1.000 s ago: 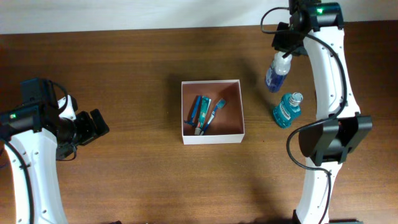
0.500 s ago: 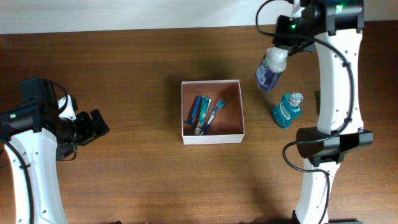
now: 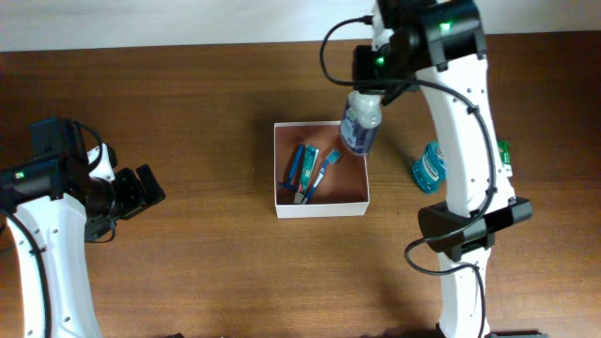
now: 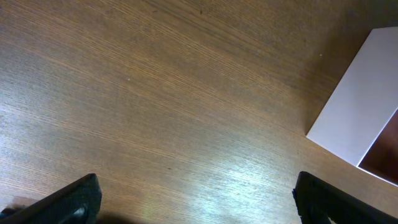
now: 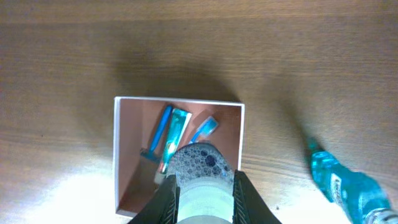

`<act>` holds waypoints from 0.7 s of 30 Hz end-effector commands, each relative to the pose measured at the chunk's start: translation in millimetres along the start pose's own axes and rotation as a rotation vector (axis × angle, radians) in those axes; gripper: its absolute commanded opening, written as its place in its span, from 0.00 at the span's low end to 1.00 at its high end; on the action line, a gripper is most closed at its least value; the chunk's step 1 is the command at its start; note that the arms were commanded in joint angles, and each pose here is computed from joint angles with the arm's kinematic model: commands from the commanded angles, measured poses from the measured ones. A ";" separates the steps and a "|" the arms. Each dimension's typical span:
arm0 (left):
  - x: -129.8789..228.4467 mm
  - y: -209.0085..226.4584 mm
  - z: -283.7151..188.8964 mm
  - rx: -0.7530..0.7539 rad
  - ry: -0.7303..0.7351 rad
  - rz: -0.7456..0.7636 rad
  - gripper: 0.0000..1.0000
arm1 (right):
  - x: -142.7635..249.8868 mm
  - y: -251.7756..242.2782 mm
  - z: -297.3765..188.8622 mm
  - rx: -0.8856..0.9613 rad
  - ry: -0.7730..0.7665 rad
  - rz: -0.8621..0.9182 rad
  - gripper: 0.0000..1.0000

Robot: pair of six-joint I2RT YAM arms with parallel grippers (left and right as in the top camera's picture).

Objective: Pack container
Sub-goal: 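Lift the spray bottle and carry it over the pink box, then lower the spray bottle upright into the box and open the right gripper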

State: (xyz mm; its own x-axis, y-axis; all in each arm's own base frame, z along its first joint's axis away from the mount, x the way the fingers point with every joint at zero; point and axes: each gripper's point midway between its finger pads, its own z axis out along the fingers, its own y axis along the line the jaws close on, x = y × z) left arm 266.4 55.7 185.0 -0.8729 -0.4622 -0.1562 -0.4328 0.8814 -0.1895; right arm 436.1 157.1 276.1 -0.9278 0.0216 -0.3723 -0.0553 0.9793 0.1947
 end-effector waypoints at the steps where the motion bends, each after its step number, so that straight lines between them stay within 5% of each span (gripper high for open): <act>1: 0.1 -0.9 -3.6 0.011 -0.012 0.007 0.99 | -1.2 8.5 -33.8 0.022 -0.094 0.033 0.21; 21: 0.1 -0.9 -3.6 0.011 -0.012 0.007 0.99 | 0.1 5.8 -2.5 0.153 -0.085 0.165 0.21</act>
State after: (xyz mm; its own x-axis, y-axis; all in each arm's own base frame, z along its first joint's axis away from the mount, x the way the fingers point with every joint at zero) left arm 266.4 55.7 185.0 -0.8729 -0.4622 -0.1562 -0.4328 0.8814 -0.1895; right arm 433.6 164.4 275.8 -0.9026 0.1550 -0.4016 0.1113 0.9852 0.1300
